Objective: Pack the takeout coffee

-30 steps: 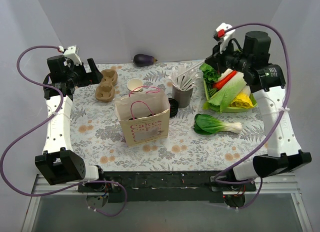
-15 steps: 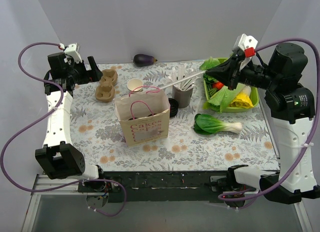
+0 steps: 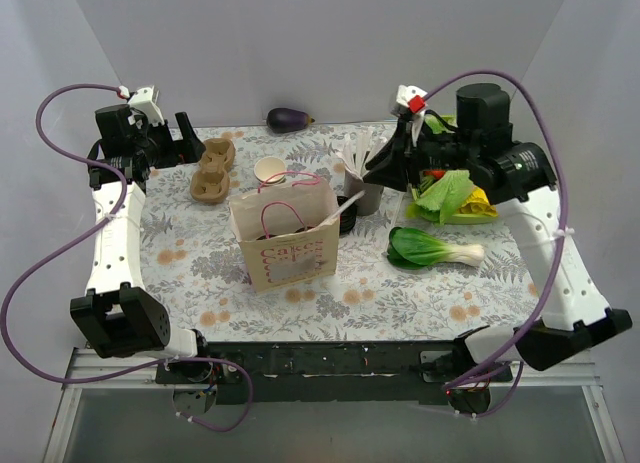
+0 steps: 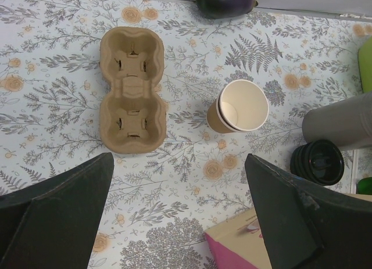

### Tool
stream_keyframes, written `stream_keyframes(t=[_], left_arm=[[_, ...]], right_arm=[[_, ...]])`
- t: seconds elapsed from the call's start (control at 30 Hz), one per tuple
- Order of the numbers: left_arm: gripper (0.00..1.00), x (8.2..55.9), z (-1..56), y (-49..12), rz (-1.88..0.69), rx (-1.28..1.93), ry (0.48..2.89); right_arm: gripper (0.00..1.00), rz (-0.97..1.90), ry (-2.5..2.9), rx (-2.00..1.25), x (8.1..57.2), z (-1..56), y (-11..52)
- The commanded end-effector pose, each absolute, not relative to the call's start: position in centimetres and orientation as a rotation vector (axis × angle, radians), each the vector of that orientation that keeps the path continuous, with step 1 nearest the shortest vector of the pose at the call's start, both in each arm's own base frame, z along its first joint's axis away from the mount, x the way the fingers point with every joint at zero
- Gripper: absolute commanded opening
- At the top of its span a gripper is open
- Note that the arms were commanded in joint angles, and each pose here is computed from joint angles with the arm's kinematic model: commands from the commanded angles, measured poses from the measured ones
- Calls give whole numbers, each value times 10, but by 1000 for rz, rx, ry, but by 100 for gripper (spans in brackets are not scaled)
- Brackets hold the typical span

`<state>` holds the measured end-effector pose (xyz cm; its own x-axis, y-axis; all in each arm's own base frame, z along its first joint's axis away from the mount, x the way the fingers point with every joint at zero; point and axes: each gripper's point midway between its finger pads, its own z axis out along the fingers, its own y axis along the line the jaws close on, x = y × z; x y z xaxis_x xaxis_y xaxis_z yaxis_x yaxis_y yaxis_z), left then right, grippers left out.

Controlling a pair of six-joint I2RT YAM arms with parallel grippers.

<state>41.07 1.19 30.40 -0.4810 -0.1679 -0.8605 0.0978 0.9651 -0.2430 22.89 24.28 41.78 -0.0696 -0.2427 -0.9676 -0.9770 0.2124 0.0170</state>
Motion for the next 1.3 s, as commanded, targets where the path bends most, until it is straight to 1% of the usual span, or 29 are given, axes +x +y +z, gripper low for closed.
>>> stream_keyframes(t=[0.0, 0.1, 0.2, 0.23, 0.33, 0.43, 0.63, 0.8, 1.0, 1.07, 1.1, 1.17, 1.27], left_arm=[[98, 399, 324, 12, -277, -25, 1995], [98, 396, 323, 13, -271, -28, 1997], [98, 393, 321, 12, -270, -23, 1998], [98, 393, 319, 13, -267, -24, 2003], [98, 392, 317, 14, -260, -28, 2006], [98, 392, 316, 14, -256, -23, 2009], [98, 392, 315, 16, -241, -19, 2014], [98, 393, 313, 19, -234, -24, 2020], [98, 392, 313, 20, -226, -21, 2021], [98, 392, 311, 20, -223, -23, 2025], [98, 392, 311, 21, -220, -22, 2025], [98, 392, 310, 21, -221, -23, 2028], [98, 392, 310, 21, -220, -22, 2027]], right_arm=[[42, 895, 1533, -1106, 268, 428, 249], [46, 848, 1578, -1048, 297, 417, 236], [48, 774, 1645, -1074, 321, 385, 228], [50, 754, 1653, -1085, 327, 376, 229], [54, 751, 1734, -1111, 348, 339, 233], [56, 775, 1785, -1119, 361, 315, 238], [55, 843, 1882, -1113, 378, 276, 253], [55, 860, 1922, -1096, 389, 258, 258], [50, 875, 1942, -1083, 403, 247, 265], [47, 875, 1948, -1084, 406, 244, 268], [42, 876, 1951, -1081, 407, 243, 267], [38, 876, 1961, -1077, 409, 239, 268], [29, 874, 1971, -1072, 410, 235, 268]])
